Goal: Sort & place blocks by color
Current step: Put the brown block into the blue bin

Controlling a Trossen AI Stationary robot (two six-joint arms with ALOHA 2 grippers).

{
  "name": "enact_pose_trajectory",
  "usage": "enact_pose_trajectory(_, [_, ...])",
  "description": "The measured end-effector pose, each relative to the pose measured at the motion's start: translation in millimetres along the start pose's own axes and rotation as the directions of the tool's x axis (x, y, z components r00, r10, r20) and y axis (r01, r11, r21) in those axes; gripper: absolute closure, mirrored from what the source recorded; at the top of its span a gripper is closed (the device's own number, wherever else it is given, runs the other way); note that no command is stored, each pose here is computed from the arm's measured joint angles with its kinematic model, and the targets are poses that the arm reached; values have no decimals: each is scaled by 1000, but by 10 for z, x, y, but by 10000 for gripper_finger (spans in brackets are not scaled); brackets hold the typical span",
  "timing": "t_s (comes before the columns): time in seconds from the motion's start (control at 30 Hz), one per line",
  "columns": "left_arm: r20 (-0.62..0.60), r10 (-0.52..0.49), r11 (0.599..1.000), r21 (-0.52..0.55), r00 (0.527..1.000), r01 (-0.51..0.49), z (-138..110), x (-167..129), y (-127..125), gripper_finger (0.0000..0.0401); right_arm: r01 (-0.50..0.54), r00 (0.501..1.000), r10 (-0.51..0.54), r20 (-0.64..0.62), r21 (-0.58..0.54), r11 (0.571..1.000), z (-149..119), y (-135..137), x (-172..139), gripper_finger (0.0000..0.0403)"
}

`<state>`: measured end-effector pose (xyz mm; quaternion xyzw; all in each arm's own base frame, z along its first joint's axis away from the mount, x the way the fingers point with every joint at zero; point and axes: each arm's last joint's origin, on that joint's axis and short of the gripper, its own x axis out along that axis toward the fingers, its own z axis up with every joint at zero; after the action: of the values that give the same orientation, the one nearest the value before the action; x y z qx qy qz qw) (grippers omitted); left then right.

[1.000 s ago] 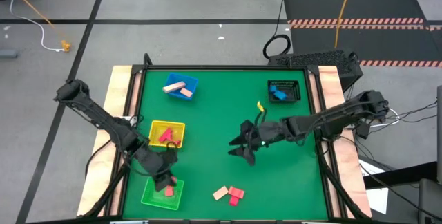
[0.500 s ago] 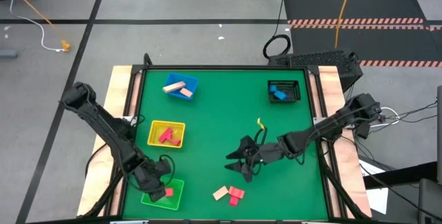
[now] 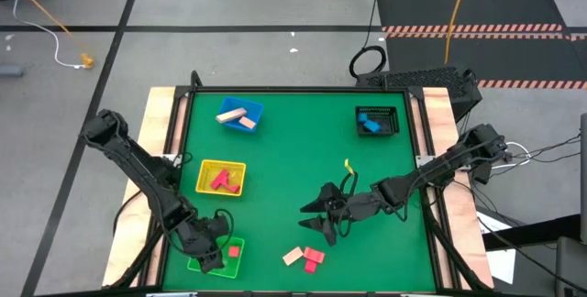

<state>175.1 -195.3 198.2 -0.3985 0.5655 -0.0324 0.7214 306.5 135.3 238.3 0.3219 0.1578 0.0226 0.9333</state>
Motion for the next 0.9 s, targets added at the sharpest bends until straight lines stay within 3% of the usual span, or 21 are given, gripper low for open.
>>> enact_pose_trajectory(0.23, [57, -221, 973, 78, 974, 217, 111, -32, -203, 115, -55, 998, 54, -35, -27, 998, -2, 17, 0, 188])
enact_pose_trajectory(0.4, [135, -359, 916, 238, 923, 322, 246, -89, -325, 152, -76, 997, 76, -18, -23, 997, 12, 42, -2, 188])
enact_pose_trajectory(0.5, [260, -349, 901, 357, 900, 246, 349, -109, -319, 167, -73, 997, 73, -21, -23, 997, 9, 39, -2, 188])
enact_pose_trajectory(0.63, [448, -255, 879, 477, 857, 12, 491, -74, -252, 180, -74, 997, 73, -25, -21, 997, 6, 39, -2, 188])
enact_pose_trajectory(0.73, [509, -207, 828, 545, 835, -128, 602, 14, -206, 187, -69, 997, 69, -29, -22, 997, 2, 34, -2, 188])
enact_pose_trajectory(0.9, [528, -202, 736, 638, 825, -228, 698, 274, -180, 200, -52, 998, 49, -49, -62, 997, -17, 15, -2, 188])
